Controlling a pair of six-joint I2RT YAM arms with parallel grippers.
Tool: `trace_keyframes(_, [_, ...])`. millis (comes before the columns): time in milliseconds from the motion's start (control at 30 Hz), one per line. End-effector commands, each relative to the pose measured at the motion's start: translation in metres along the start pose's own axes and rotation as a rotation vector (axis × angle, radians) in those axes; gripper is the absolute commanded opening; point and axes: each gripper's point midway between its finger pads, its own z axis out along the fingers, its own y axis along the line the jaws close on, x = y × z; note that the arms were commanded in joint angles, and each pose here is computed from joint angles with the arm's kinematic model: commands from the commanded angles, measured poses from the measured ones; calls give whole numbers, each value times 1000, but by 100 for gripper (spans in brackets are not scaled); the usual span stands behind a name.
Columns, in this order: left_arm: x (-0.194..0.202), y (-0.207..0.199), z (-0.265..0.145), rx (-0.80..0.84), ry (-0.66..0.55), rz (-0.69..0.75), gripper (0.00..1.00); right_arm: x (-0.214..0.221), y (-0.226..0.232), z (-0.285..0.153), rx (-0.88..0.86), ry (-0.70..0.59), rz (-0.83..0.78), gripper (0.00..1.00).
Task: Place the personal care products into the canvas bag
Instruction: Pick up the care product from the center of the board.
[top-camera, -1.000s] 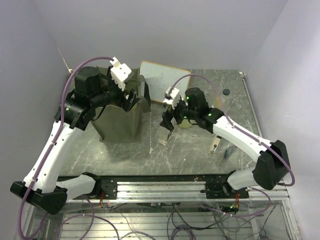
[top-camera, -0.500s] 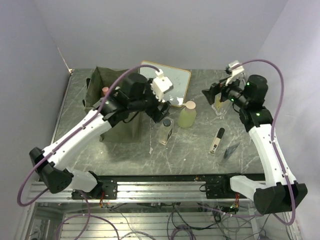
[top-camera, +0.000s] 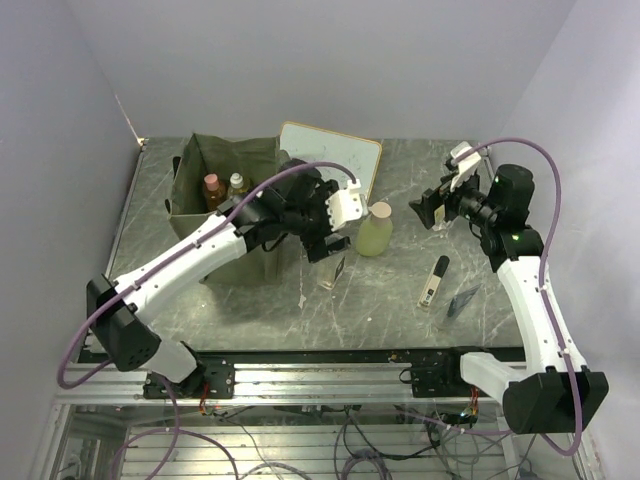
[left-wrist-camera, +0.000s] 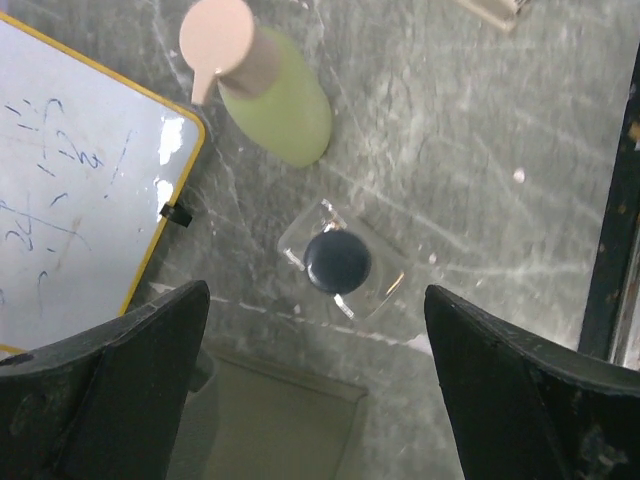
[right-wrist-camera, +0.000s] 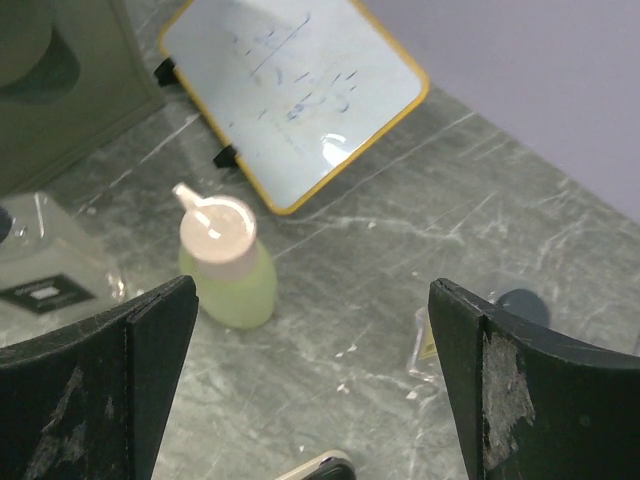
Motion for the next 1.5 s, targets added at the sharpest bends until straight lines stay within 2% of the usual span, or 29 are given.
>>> trace_keyframes(0, [17,9,-6,167,12,156,99,14,17,5,-100,-8,-18,98])
trace_keyframes(233, [34,12,2,306,70,306,99,18,25,1,-135,7,-26,98])
trace_keyframes(367, [48,0,10,438,88,367,99,19,29,-6,-144,20,-47,98])
trace_keyframes(867, [70,-5,64,553,91,397,99,24,33,-13,-167,34,-58,97])
trace_keyframes(1233, [70,-21,81,633,76,411,100,26,36,-12,-187,33,-60,97])
trace_keyframes(1467, [74,-24,81,661,96,398,85,27,37,-12,-192,34,-63,97])
